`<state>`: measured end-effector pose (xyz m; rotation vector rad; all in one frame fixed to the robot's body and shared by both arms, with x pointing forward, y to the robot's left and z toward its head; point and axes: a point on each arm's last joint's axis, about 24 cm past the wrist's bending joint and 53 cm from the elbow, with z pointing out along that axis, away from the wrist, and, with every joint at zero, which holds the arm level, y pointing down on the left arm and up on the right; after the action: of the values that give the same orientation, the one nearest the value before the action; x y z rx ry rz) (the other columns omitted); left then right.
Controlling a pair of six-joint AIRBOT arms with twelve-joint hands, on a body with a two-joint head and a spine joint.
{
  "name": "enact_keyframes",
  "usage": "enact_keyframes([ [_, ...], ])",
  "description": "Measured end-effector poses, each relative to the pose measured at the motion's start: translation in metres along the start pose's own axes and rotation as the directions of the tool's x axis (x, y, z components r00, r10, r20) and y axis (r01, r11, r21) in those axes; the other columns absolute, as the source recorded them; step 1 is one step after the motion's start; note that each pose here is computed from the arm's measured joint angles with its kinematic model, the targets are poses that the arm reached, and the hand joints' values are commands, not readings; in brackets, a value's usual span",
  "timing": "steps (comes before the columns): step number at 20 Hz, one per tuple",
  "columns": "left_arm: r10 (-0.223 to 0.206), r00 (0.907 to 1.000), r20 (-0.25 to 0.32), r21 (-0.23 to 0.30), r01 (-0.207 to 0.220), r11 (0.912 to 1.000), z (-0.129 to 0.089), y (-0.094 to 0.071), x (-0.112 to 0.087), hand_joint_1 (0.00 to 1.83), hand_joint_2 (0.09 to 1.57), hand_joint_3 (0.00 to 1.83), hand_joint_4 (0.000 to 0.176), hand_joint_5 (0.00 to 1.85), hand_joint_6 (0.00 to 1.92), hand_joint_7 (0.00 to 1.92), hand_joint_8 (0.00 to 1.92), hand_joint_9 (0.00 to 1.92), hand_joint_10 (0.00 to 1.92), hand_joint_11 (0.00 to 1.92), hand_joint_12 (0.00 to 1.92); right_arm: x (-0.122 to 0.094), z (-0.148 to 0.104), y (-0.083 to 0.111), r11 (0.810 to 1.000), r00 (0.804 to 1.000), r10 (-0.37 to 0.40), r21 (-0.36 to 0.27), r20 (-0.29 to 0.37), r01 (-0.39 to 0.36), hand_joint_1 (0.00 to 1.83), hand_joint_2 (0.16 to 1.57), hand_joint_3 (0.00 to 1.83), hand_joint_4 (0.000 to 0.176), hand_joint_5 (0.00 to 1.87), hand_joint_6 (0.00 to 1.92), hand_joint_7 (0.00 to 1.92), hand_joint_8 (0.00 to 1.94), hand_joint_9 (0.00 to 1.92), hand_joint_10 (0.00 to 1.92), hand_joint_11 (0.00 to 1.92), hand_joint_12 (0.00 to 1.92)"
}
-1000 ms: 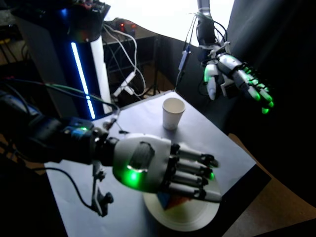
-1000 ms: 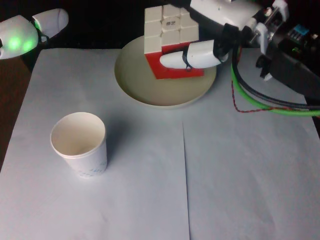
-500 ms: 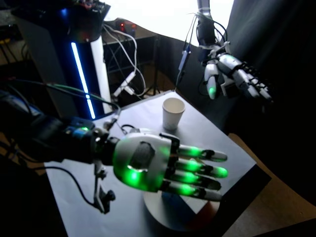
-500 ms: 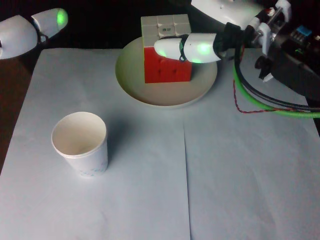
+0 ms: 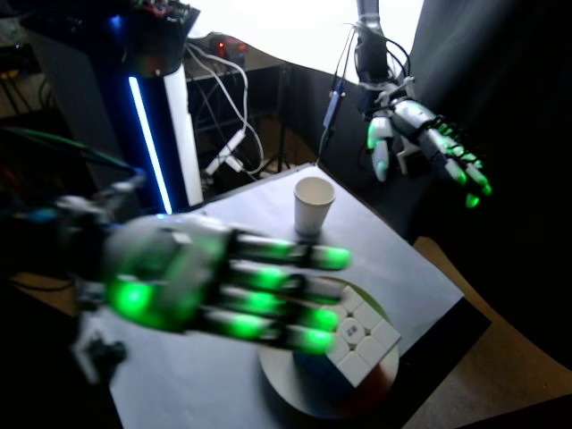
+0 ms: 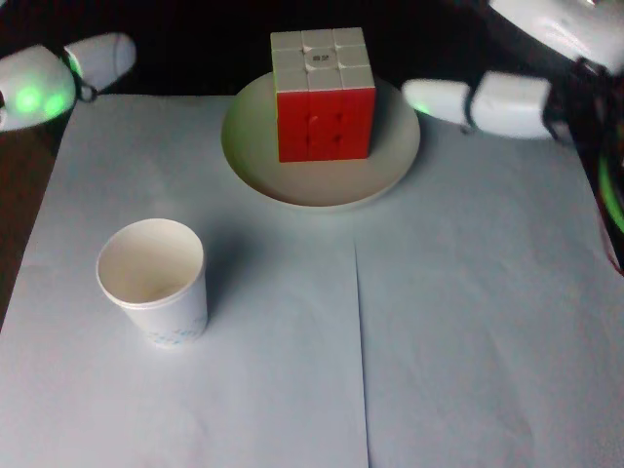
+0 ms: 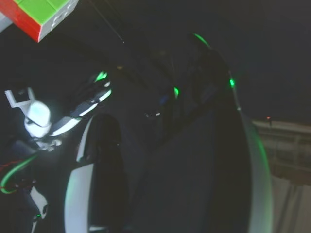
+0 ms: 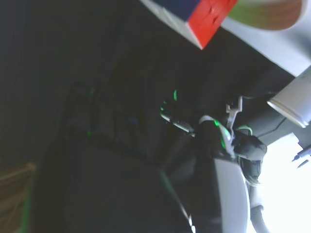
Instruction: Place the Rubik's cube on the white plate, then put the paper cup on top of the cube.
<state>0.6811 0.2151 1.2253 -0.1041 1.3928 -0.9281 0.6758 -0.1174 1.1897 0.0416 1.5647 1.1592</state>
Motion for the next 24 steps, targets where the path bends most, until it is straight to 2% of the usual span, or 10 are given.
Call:
enact_keyframes([
  [4,0.021,0.9998,-0.007,0.004,-0.021,0.9998,-0.009,-0.003,-0.006,0.49,1.16,0.0,0.096,0.05,0.0,0.06,0.0,0.13,0.0,0.0,1.08,0.019,-0.035,-0.003,1.0,0.999,-0.003,0.011,-0.048,0.003,0.87,1.39,0.01,0.0,0.49,1.7,0.27,1.53,0.2,1.71,0.1,1.92],
  [6,0.039,0.9989,-0.026,0.02,-0.038,0.9991,-0.015,-0.01,-0.004,0.5,1.12,0.0,0.142,0.0,0.0,0.0,0.0,0.01,0.01,0.0,0.55,0.022,-0.05,-0.007,1.0,0.998,-0.003,0.03,-0.061,0.005,1.0,1.43,0.0,0.0,0.38,1.77,0.54,1.79,0.16,1.85,0.0,1.92],
  [10,0.067,0.9946,-0.079,0.075,-0.061,0.9953,-0.027,-0.028,0.007,0.46,1.03,0.0,0.11,0.0,0.0,0.0,0.0,0.0,0.0,0.0,0.28,0.022,-0.062,-0.007,0.999,0.998,-0.004,0.039,-0.066,0.007,1.02,1.41,0.0,0.0,0.41,1.72,0.56,1.79,0.26,1.85,0.11,1.92],
  [12,0.064,0.9931,-0.099,0.084,-0.056,0.9949,-0.036,-0.032,0.006,0.51,0.99,0.0,0.083,0.0,0.0,0.01,0.0,0.0,0.0,0.0,0.49,0.022,-0.066,-0.009,0.999,0.997,-0.009,0.044,-0.07,0.012,1.03,1.41,0.0,0.0,0.38,1.72,0.59,1.77,0.21,1.75,0.0,1.92],
  [13,0.065,0.9924,-0.105,0.092,-0.055,0.9942,-0.039,-0.035,0.006,0.55,0.97,0.0,0.089,0.01,0.0,0.0,0.0,0.0,0.0,0.0,0.46,0.022,-0.067,-0.01,0.999,0.997,-0.006,0.051,-0.071,0.01,0.9,1.38,0.0,0.0,0.51,1.68,0.32,1.6,0.22,1.74,0.03,1.92],
  [17,0.098,0.9773,-0.188,0.144,-0.071,0.9869,-0.056,-0.054,0.023,0.47,0.98,0.0,0.129,0.0,0.0,0.02,0.0,0.03,0.01,0.0,0.84,0.017,-0.068,-0.009,0.999,0.998,-0.011,0.051,-0.062,0.014,0.93,1.24,0.0,0.0,0.17,1.39,0.33,1.47,0.24,1.57,0.03,1.9],
  [20,0.093,0.9616,-0.258,0.122,-0.063,0.9906,-0.072,-0.048,0.041,0.64,0.93,0.0,0.096,0.0,0.0,0.08,0.0,0.07,0.01,0.0,0.87,0.016,-0.068,-0.01,0.998,0.998,-0.01,0.053,-0.06,0.013,0.95,1.25,0.0,0.0,0.15,1.42,0.27,1.45,0.22,1.65,0.09,1.92],
  [21,0.083,0.9544,-0.287,0.107,-0.054,0.9928,-0.078,-0.046,0.046,0.68,0.93,0.0,0.149,0.0,0.0,0.05,0.0,0.06,0.01,0.0,0.94,0.015,-0.068,-0.011,0.998,0.998,-0.007,0.057,-0.057,0.01,0.86,1.38,0.02,0.0,0.4,1.68,0.28,1.48,0.24,1.64,0.01,1.92],
  [22,0.083,0.9535,-0.29,0.108,-0.054,0.9927,-0.078,-0.046,0.047,0.68,0.93,0.0,0.149,0.0,0.0,0.05,0.0,0.06,0.01,0.0,0.94,0.015,-0.068,-0.011,0.998,0.998,-0.008,0.057,-0.057,0.011,0.86,1.38,0.02,0.0,0.4,1.68,0.28,1.48,0.24,1.64,0.01,1.92],
  [24,0.079,0.9467,-0.312,0.106,-0.048,0.9933,-0.08,-0.046,0.053,0.74,0.97,0.0,0.063,0.0,0.0,0.03,0.0,0.03,0.01,0.0,0.28,0.015,-0.068,-0.01,0.998,0.998,-0.008,0.056,-0.057,0.011,0.91,1.25,0.0,0.0,0.14,1.47,0.33,1.56,0.24,1.6,0.1,1.92],
])
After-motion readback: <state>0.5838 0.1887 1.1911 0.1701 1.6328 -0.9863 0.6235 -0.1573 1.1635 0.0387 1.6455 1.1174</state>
